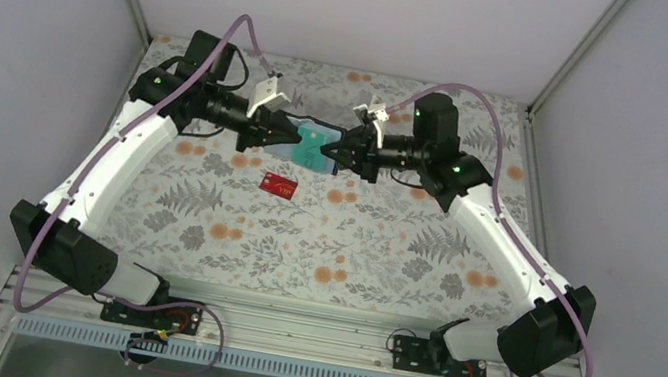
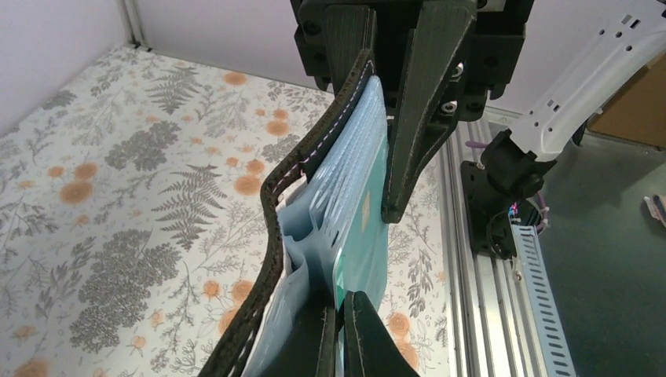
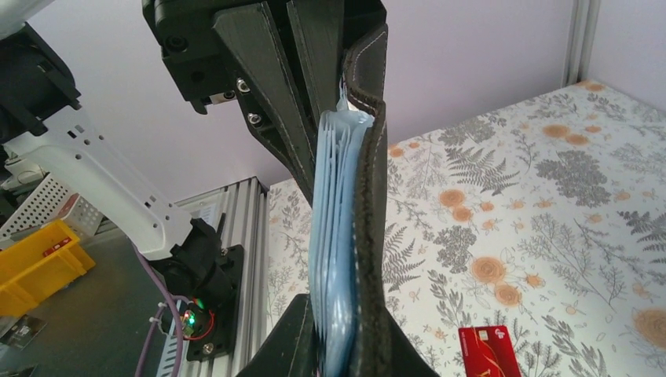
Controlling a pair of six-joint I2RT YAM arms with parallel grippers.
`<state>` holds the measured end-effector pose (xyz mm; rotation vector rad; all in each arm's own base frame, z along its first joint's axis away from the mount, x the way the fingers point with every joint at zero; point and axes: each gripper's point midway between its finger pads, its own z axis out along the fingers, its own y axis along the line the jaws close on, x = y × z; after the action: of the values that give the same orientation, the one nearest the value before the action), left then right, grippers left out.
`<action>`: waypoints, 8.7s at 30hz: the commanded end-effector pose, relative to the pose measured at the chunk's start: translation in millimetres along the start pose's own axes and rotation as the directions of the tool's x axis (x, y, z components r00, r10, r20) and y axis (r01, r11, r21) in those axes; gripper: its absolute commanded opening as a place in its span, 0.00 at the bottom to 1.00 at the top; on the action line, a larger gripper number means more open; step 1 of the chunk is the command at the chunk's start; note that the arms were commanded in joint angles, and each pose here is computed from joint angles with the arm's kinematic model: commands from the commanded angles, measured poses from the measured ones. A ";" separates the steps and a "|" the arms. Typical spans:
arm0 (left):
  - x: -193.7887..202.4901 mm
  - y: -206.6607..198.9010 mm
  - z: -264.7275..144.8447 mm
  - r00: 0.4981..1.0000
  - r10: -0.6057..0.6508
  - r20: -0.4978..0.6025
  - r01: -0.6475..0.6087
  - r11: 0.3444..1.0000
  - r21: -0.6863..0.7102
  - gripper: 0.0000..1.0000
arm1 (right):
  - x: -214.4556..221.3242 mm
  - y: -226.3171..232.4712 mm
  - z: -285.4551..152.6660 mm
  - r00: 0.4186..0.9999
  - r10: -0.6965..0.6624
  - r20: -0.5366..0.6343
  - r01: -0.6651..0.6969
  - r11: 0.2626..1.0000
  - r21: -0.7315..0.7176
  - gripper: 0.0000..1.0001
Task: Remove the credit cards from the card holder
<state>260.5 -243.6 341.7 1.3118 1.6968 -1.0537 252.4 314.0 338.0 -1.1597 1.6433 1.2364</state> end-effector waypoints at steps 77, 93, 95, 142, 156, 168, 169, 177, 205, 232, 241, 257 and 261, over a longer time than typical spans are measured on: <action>-22.4 -24.9 -22.8 0.993 0.042 0.107 -0.052 0.994 0.098 0.02 | -19.6 9.4 -19.6 0.986 -0.117 0.118 0.123 0.991 -0.046 0.04; -15.2 -16.5 -27.2 0.996 0.066 0.061 -0.068 0.997 0.030 0.02 | -10.9 -8.8 -45.8 0.989 -0.119 0.090 0.115 0.992 0.047 0.04; -15.5 -16.5 -27.6 0.996 0.066 0.062 -0.068 0.997 0.031 0.02 | -10.2 -11.5 -48.2 0.989 -0.116 0.090 0.111 0.992 0.054 0.04; -14.4 8.4 -12.6 0.986 -0.131 0.103 0.124 0.989 0.077 0.20 | -12.0 2.6 -1.8 0.994 0.009 0.105 0.012 0.980 -0.200 0.04; -1.0 32.9 -13.9 0.994 -0.096 0.047 0.101 0.990 -0.096 0.06 | -10.5 19.0 -8.5 0.994 -0.028 0.102 0.053 0.968 -0.247 0.04; 0.3 33.8 0.8 0.992 -0.122 0.045 0.124 0.990 -0.061 0.14 | -9.5 34.9 -7.2 0.993 -0.065 0.101 0.093 0.947 -0.309 0.04; -0.7 32.8 1.9 0.992 -0.120 0.045 0.122 0.991 -0.056 0.15 | -9.8 36.2 -7.0 0.992 -0.072 0.103 0.101 0.945 -0.311 0.04; -5.9 22.1 12.6 0.994 -0.102 0.047 0.102 0.995 0.008 0.22 | -12.4 42.4 -8.3 0.990 -0.088 0.106 0.118 0.940 -0.320 0.04; -13.4 -12.5 -9.8 0.994 -0.039 0.104 0.028 0.993 0.113 0.02 | -11.1 24.6 -11.7 0.991 -0.082 0.106 0.104 0.970 -0.221 0.04; -10.1 9.6 -19.2 0.989 -0.088 0.118 0.084 0.996 0.036 0.07 | -8.9 31.2 -17.9 0.989 -0.096 0.109 0.120 0.961 -0.247 0.04; -9.0 19.9 -12.0 0.983 -0.137 0.122 0.133 0.990 0.034 0.06 | -11.0 35.0 -19.2 0.989 -0.101 0.111 0.128 0.955 -0.267 0.04; -16.0 -12.8 -8.5 0.981 -0.124 0.150 0.093 0.976 0.196 0.02 | -14.1 28.6 -17.5 0.989 -0.102 0.110 0.125 0.965 -0.229 0.04; -17.7 -12.5 -12.4 0.982 -0.116 0.150 0.088 0.980 0.180 0.02 | -14.8 24.7 -20.5 0.988 -0.103 0.112 0.124 0.971 -0.203 0.04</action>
<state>254.4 -240.9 358.0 1.1914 1.6447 -1.3585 245.8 304.9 332.9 -1.2349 1.4977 1.4226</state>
